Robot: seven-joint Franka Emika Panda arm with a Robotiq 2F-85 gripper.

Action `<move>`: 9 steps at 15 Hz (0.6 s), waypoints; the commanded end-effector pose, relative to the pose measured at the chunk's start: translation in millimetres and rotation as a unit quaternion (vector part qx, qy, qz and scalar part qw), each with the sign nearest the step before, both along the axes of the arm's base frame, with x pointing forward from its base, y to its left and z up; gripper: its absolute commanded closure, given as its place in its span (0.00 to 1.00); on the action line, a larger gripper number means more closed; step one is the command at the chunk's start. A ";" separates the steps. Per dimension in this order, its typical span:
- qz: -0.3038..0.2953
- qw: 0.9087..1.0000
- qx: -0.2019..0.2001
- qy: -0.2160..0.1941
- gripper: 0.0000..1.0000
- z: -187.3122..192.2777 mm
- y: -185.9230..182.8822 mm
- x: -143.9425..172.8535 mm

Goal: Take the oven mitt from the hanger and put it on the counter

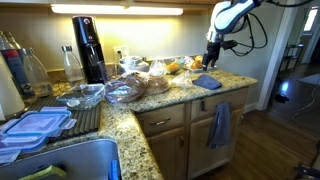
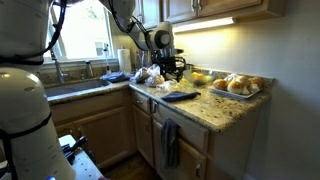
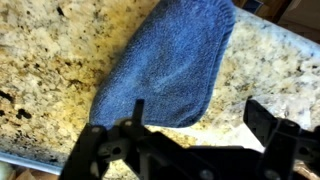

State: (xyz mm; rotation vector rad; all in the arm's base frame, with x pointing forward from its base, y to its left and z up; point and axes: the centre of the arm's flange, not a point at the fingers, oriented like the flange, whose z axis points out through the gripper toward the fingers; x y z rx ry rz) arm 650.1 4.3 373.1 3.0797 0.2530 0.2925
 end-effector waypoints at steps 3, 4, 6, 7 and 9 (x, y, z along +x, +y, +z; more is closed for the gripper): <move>-0.007 1.000 0.016 0.016 0.00 15.9 15.8 -36.8; 0.001 1.000 0.007 0.007 0.00 11.0 11.9 -11.3; 0.003 1.000 0.009 0.010 0.00 9.4 15.2 -15.9; 0.003 1.000 0.009 0.011 0.00 8.5 15.7 -16.8; 0.003 1.000 0.009 0.012 0.00 8.0 15.6 -17.0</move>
